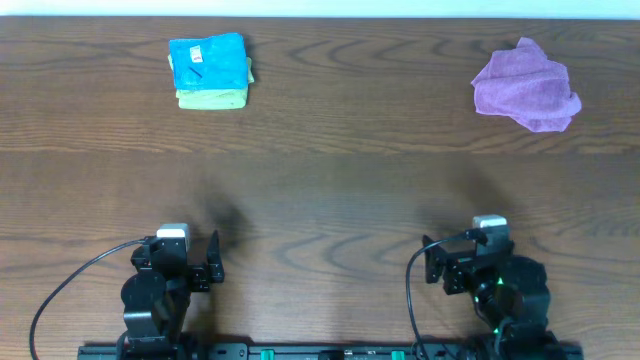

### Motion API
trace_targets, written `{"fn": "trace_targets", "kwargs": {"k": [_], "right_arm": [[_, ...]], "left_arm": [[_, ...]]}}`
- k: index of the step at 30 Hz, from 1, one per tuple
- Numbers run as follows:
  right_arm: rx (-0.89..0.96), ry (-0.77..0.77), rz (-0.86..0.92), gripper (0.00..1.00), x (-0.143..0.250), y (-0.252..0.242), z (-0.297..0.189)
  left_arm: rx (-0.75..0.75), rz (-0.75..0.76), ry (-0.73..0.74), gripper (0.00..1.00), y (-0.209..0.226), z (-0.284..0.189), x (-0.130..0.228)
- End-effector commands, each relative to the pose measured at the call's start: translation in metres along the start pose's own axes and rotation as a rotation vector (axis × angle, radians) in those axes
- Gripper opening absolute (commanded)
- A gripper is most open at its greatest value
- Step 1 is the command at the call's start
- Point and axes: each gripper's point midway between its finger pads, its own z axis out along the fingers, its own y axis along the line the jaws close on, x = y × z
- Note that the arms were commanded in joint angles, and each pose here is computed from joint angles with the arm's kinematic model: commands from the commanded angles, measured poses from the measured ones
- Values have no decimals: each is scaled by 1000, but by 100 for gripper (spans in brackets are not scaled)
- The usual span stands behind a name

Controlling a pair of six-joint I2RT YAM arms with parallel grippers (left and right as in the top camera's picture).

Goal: Fold the cloth

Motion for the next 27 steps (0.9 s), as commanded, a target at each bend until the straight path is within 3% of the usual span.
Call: {"fn": "trace_targets", "kwargs": {"k": [1, 27], "right_arm": [[69, -25, -77, 99, 1, -16, 0], [162, -42, -23, 99, 25, -38, 0]], "left_arm": [[2, 14, 3, 96, 0, 2, 4], [2, 14, 3, 95, 0, 2, 4]]}}
